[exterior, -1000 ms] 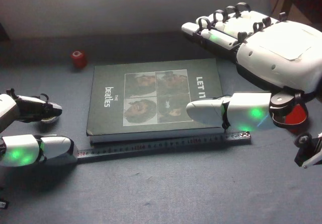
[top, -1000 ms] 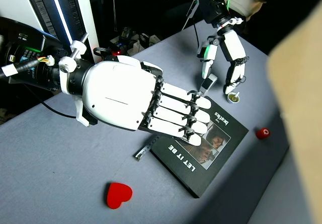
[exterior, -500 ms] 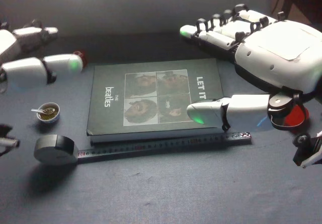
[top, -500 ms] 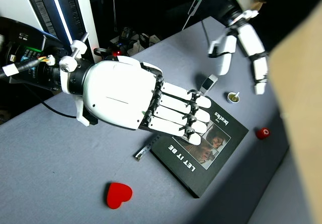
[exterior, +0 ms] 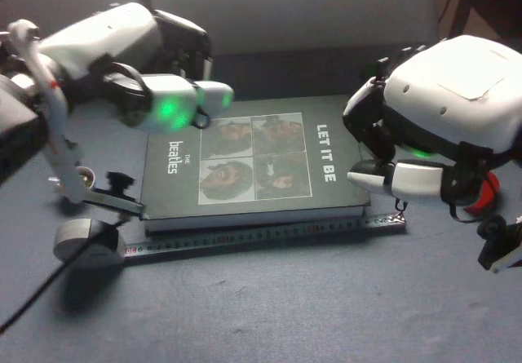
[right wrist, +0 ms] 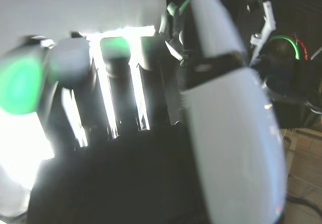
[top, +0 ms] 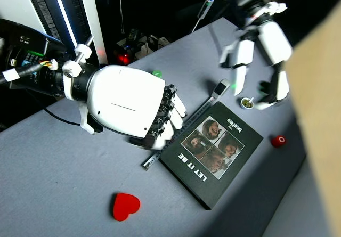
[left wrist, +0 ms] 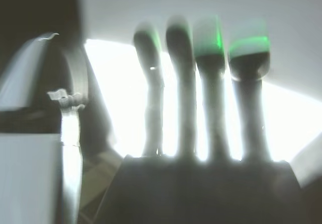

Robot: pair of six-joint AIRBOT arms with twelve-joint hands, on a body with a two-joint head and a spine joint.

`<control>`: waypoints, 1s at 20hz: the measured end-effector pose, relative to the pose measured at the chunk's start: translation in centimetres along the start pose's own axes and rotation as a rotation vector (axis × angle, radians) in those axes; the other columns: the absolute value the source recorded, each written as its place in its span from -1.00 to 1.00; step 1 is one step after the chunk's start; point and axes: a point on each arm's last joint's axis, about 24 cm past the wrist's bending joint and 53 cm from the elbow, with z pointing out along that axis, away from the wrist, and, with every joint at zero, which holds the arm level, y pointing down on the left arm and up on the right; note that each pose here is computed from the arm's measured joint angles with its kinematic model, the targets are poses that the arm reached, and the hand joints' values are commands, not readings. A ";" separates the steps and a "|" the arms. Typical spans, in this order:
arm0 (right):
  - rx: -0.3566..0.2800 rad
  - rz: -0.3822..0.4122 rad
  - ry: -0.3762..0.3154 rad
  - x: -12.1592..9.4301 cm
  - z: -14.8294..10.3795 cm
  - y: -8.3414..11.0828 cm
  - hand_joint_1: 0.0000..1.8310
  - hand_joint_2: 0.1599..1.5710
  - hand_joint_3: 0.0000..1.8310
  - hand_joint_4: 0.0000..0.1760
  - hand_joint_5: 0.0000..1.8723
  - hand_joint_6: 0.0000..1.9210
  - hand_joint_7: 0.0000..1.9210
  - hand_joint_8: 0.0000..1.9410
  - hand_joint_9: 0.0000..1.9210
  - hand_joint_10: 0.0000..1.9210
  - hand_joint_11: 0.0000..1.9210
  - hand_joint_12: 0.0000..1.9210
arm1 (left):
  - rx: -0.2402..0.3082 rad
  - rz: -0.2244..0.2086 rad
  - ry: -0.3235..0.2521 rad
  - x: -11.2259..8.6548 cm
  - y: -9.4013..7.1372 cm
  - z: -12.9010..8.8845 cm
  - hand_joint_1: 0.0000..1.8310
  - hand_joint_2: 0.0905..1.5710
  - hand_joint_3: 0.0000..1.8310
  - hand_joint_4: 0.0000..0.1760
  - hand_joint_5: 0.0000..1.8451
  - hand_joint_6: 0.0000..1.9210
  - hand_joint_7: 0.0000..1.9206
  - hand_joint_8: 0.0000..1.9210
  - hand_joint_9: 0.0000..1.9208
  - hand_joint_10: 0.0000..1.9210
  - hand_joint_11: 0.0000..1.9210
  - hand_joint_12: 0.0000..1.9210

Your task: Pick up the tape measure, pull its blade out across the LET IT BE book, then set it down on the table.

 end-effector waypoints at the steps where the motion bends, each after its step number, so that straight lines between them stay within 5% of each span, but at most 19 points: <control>1: 0.000 -0.001 -0.001 0.0 0.0 0.0 -0.05 0.60 -0.99 0.98 0.40 1.00 0.60 1.00 0.83 1.00 1.00 1.00 | 0.002 0.002 0.001 0.4 -0.4 -0.1 -0.31 0.27 -1.00 1.00 0.00 0.98 0.00 1.00 0.12 1.00 0.19 1.00; 3: -0.005 -0.002 0.000 0.0 0.0 0.1 0.00 0.66 -0.98 1.00 0.37 1.00 0.57 1.00 0.83 1.00 1.00 1.00 | 0.021 0.008 -0.001 1.7 -1.8 -0.6 -0.47 0.13 -1.00 1.00 0.15 0.99 0.20 1.00 0.34 1.00 0.40 1.00; 6: -0.004 -0.001 -0.001 0.0 0.0 0.1 0.00 0.66 -1.00 1.00 0.36 1.00 0.58 1.00 0.88 1.00 1.00 1.00 | 0.008 -0.016 0.009 3.3 -1.9 -1.4 -0.62 0.18 -0.99 1.00 -0.05 1.00 -0.08 1.00 0.00 1.00 0.12 1.00; 7: -0.004 -0.001 -0.002 0.0 0.0 0.1 0.04 0.63 -1.00 1.00 0.36 1.00 0.58 1.00 0.87 1.00 1.00 1.00 | 0.006 -0.012 0.004 3.4 -1.8 -1.5 -0.47 0.17 -1.00 1.00 0.04 1.00 -0.07 1.00 -0.02 1.00 0.07 1.00; 8: -0.003 0.000 -0.002 -0.1 0.0 0.0 0.05 0.62 -1.00 1.00 0.35 1.00 0.59 1.00 0.87 1.00 1.00 1.00 | -0.002 -0.006 -0.004 3.3 -1.4 -1.6 -0.38 0.07 -1.00 0.98 0.19 0.96 0.10 1.00 0.18 1.00 0.21 1.00; 9: -0.003 0.000 -0.002 -0.1 0.0 0.0 0.07 0.62 -1.00 1.00 0.34 1.00 0.61 1.00 0.87 1.00 1.00 1.00 | -0.006 0.006 -0.016 3.1 -1.1 -1.7 -0.31 -0.05 -1.00 -1.00 0.41 0.72 0.24 0.97 0.32 1.00 0.34 1.00; 11: -0.002 0.000 -0.003 -0.1 0.1 0.0 0.06 0.63 -1.00 1.00 0.37 1.00 0.59 1.00 0.83 1.00 0.97 1.00 | -0.004 0.029 -0.026 2.8 -0.8 -1.7 -0.33 -0.19 -1.00 -1.00 0.73 0.33 0.48 0.73 0.49 0.95 0.50 1.00; 13: -0.002 0.000 -0.003 -0.1 0.1 0.0 0.04 0.63 -1.00 1.00 0.40 1.00 0.58 1.00 0.80 1.00 0.93 1.00 | -0.008 0.030 -0.022 3.0 -0.5 -1.7 -0.34 -0.21 -1.00 -1.00 0.76 0.17 0.49 0.62 0.51 0.83 0.50 1.00; 15: -0.008 -0.045 0.013 0.0 0.0 -0.1 0.06 0.60 -1.00 1.00 0.37 1.00 0.58 1.00 0.80 1.00 0.94 1.00 | -0.012 0.016 -0.026 2.9 -0.1 -1.7 -0.44 -0.11 -0.99 -1.00 0.70 0.41 0.48 0.76 0.51 0.94 0.55 1.00; 17: -0.009 -0.106 0.016 0.0 0.0 -0.2 0.07 0.59 -1.00 1.00 0.37 1.00 0.55 1.00 0.79 1.00 0.94 1.00 | -0.010 0.011 -0.036 2.6 -0.1 -1.7 -0.66 0.17 -0.98 -1.00 0.47 0.93 0.40 0.98 0.53 1.00 0.61 1.00; 19: -0.012 -0.110 0.015 -0.1 0.0 -0.2 0.07 0.58 -1.00 1.00 0.39 1.00 0.54 1.00 0.78 1.00 0.94 1.00 | -0.005 0.003 -0.041 2.5 -0.3 -1.7 -0.56 0.12 -1.00 -1.00 0.39 0.90 0.27 1.00 0.42 1.00 0.52 1.00; 20: -0.012 -0.109 0.015 -0.1 0.0 -0.2 0.06 0.59 -1.00 1.00 0.40 1.00 0.54 1.00 0.78 1.00 0.94 1.00 | 0.001 0.001 -0.043 2.4 -0.6 -1.7 -0.71 0.14 -1.00 -1.00 0.46 0.89 0.33 1.00 0.47 1.00 0.54 1.00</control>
